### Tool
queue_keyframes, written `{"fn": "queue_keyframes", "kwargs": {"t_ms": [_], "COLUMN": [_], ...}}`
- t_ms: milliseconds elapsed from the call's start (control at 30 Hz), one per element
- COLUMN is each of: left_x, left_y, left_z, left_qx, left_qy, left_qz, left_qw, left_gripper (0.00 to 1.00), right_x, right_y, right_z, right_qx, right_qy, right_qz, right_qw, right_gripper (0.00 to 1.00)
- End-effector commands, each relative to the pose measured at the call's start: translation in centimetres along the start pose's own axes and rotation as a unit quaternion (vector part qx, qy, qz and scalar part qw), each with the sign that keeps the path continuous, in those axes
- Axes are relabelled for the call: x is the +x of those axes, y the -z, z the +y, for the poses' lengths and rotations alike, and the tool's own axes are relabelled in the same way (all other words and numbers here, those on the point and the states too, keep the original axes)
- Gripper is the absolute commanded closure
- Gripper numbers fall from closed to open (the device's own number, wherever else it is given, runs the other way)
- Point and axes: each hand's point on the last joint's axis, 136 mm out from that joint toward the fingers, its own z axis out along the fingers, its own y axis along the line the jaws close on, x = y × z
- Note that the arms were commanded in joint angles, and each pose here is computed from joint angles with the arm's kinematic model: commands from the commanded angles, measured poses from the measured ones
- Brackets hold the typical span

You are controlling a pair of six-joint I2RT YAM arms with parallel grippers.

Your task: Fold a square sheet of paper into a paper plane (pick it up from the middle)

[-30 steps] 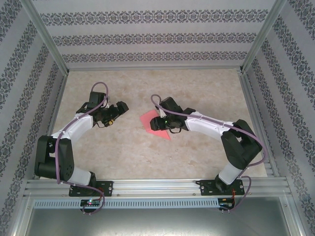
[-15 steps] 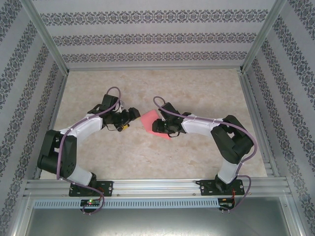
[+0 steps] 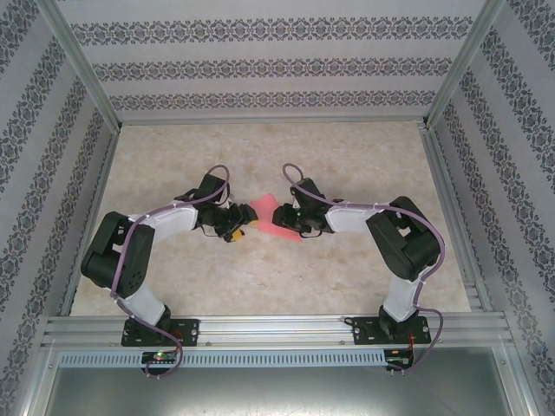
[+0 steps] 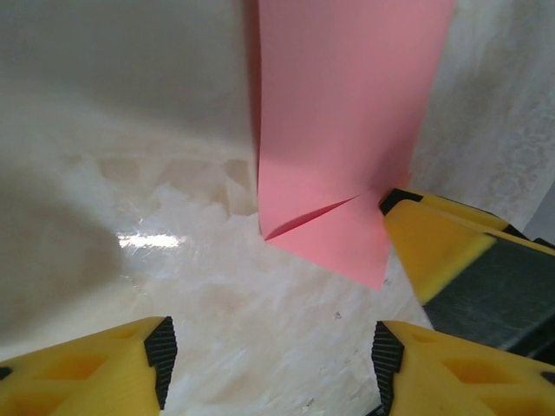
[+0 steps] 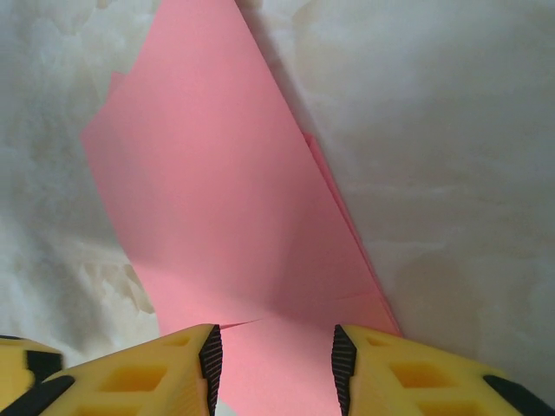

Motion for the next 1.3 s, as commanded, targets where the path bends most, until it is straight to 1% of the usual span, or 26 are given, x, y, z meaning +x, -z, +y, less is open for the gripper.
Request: {"fn": "queue_keyframes", "kwargs": {"t_ms": [0, 100, 267, 367, 733, 800, 1000, 1267], "left_x": [-0.2, -0.2, -0.7, -0.9, -2.3, -2.7, -2.9, -3.4], "left_y": [-0.6, -1.2, -1.8, -2.2, -3.5, -3.7, -4.4, -4.3], "left_z": [-2.1, -2.6, -2.4, -2.6, -2.8, -2.6, -2.4, -4.0], "left_qx": [0.021, 0.023, 0.011, 0.009, 0.000, -0.003, 0.007, 0.043], "left_qy": [0.002, 0.001, 0.005, 0.005, 0.001, 0.007, 0.017, 0.005], "left_qz": [0.000, 0.002, -0.005, -0.005, -0.013, -0.022, -0.024, -0.028], "left_qw": [1.000, 1.000, 1.000, 1.000, 1.000, 1.000, 1.000, 0.999], "left_gripper": [0.38, 0.45, 0.51, 0.52, 0.55, 0.55, 0.55, 0.67], "right_x": [1.3, 1.3, 1.5, 1.5, 1.7, 1.6, 1.2, 1.3], "right_y": [-1.0, -1.1, -1.4, -1.5, -1.2, -1.2, -0.8, -0.8], "right_z": [-2.0, -2.4, -3.0, -3.2, -3.6, -3.7, -3.4, -3.5], "right_qx": [-0.007, -0.030, -0.056, -0.066, -0.066, -0.065, -0.068, -0.067], "right_qy": [-0.045, -0.073, -0.102, -0.109, -0.112, -0.113, -0.111, -0.109], "right_qz": [0.026, 0.032, 0.041, 0.042, 0.045, 0.043, 0.041, 0.044], "right_qw": [0.999, 0.996, 0.992, 0.991, 0.990, 0.991, 0.991, 0.991], "right_gripper": [0.59, 0.59, 0.59, 0.59, 0.59, 0.58, 0.58, 0.59]}}
